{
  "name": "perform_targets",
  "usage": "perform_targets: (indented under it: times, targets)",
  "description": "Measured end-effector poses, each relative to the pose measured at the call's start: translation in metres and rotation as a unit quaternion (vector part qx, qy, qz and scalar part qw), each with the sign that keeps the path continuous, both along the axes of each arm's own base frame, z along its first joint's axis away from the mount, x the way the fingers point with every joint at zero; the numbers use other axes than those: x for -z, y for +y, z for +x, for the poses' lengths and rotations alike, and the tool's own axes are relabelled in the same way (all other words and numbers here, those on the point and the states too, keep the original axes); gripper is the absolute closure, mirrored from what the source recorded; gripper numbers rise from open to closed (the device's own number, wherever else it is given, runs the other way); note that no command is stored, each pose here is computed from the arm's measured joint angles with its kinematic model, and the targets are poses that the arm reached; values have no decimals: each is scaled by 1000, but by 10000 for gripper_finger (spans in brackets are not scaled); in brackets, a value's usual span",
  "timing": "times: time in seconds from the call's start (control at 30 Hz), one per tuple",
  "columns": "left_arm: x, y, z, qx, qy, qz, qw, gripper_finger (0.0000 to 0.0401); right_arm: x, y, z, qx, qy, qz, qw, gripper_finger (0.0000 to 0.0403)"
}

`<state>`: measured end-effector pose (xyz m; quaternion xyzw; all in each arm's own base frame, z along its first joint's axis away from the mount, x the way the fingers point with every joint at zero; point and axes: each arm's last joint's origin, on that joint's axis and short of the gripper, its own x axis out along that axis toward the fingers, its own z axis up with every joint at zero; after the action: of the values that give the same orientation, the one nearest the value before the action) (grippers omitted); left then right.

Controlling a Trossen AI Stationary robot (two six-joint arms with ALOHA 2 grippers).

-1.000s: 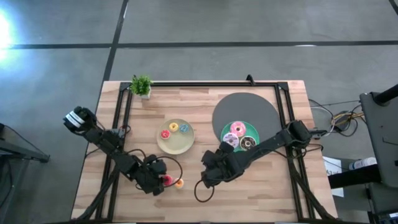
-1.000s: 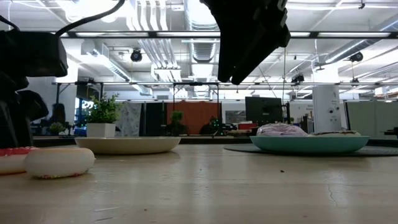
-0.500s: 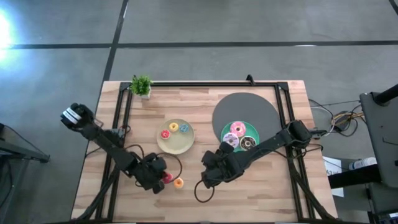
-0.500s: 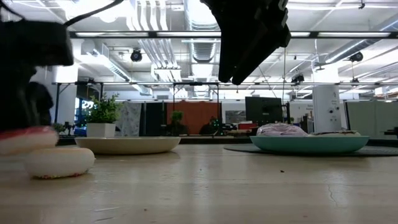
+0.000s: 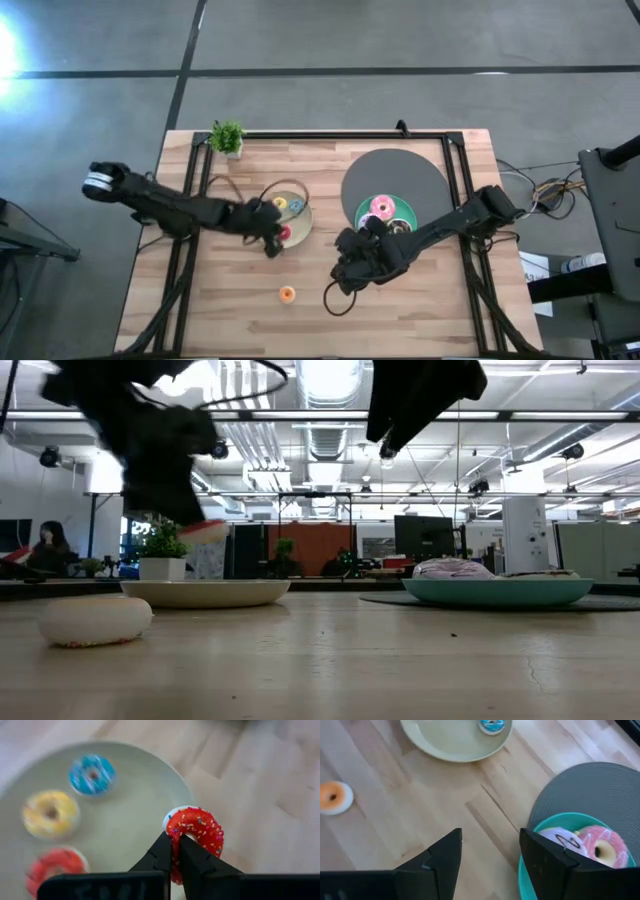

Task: Pick & Place donuts
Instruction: Put the small orange donut on the brown plate, then put the small white donut on the brown plate

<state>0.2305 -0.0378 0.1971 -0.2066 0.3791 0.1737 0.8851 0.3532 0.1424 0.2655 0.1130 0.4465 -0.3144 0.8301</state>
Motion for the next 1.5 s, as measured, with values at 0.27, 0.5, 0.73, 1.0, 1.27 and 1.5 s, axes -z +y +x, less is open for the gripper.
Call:
perform_targets:
  times: [0.27,0.5,0.73,1.0,1.27,1.5]
  targets:
    - [9,41,41,38,56,-4,998,401,5,-5,-9,20,7,-10,1000,212]
    - [28,47,61,57,98,9,994,401,13,-4,-12,31,13,-7,999,214]
    - [24,61,80,40,92,22,995,401,12,-4,-12,26,16,-12,999,214]
    - [36,66,81,39,129,12,991,401,13,-2,-14,21,17,-13,1000,214]
    - [31,65,80,24,117,-4,993,331,14,-3,-14,15,24,-18,999,214]
    - [9,64,68,17,107,-10,994,262,15,-2,-14,15,23,-18,999,214]
